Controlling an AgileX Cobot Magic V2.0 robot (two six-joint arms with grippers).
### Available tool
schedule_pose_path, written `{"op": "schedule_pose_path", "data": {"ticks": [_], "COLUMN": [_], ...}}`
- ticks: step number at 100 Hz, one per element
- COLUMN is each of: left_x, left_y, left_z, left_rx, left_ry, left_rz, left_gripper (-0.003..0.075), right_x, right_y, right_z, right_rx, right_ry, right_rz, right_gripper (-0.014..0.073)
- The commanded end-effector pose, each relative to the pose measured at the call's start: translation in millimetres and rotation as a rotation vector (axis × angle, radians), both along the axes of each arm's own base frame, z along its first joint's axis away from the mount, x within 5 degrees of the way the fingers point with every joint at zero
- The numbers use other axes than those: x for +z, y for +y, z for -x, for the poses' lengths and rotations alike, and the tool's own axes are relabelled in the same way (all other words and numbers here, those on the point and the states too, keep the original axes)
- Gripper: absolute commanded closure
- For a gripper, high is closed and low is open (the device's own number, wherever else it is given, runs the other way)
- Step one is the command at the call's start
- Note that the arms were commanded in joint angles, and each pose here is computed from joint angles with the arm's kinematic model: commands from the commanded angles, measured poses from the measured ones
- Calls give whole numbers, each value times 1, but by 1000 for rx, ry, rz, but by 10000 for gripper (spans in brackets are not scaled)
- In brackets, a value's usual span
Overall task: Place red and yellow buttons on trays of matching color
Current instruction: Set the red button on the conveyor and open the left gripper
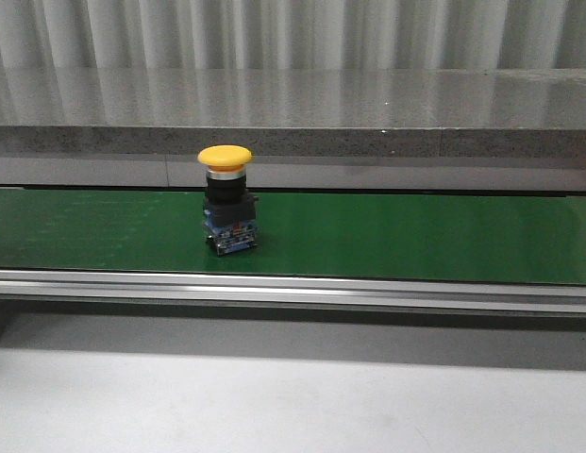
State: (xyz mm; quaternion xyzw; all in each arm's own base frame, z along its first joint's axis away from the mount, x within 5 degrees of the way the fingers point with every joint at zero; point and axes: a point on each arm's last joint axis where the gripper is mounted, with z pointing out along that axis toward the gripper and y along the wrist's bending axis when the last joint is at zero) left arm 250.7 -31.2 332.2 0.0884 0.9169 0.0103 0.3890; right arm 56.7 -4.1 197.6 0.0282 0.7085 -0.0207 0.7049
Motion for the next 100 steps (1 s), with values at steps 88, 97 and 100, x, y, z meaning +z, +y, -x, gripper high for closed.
{"op": "schedule_pose_path", "data": {"ticks": [88,97,100], "left_x": [-13,-12,-12], "left_y": [10,11,11], "left_z": [187,191,192], "left_rx": [-158,-160,-159], "left_ry": [-407,-428,-430], "left_rz": [224,228,226], "left_gripper": [741,741,741], "right_x": [17,21,23], "right_y": [1,1,0], "right_z": [2,3,4], "right_rx": [4,7,4], "right_ry": [-139,-126,-103], "right_rz": [27,-4,-7], "right_gripper": [659,659,659]}}
